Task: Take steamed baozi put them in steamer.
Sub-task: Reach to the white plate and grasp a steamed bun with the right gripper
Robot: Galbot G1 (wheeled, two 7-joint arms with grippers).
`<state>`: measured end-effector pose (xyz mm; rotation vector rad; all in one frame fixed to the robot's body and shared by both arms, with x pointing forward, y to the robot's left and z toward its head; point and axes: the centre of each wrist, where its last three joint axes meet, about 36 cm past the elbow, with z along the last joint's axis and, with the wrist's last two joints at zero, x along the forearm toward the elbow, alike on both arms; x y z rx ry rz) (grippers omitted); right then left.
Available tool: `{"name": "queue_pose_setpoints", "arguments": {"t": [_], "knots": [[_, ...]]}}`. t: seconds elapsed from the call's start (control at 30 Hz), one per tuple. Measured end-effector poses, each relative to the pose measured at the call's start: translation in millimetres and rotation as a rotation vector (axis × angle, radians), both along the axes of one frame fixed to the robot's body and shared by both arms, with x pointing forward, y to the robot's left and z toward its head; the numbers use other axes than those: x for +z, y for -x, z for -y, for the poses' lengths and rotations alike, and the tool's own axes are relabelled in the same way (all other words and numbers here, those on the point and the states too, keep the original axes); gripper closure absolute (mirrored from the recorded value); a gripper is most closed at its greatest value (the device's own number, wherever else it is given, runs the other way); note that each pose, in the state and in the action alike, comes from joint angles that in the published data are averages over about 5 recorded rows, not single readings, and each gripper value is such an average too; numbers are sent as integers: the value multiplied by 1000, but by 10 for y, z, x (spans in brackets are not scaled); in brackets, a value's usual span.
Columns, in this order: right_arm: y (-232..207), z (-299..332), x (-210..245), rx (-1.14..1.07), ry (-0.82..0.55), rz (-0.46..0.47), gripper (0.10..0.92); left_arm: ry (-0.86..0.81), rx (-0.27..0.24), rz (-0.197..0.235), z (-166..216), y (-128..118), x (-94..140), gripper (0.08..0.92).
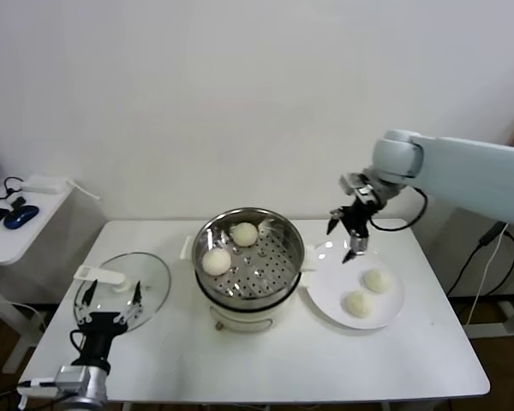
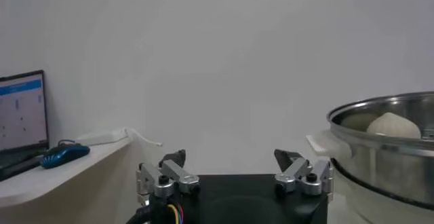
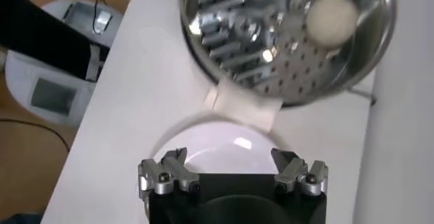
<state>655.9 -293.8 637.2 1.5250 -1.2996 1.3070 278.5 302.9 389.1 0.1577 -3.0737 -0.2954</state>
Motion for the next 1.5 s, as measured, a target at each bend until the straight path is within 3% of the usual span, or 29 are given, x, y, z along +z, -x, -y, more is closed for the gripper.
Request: {"name": "queue_pose_setpoints", "arguments": {"t": [0.67, 1.5], "knots": [[233, 471, -1176, -20, 85, -72, 200, -1, 17, -27, -34, 57, -87, 177], [86, 276, -1734, 10, 133, -66, 200, -3, 26, -43, -64, 65, -151, 177]]}}
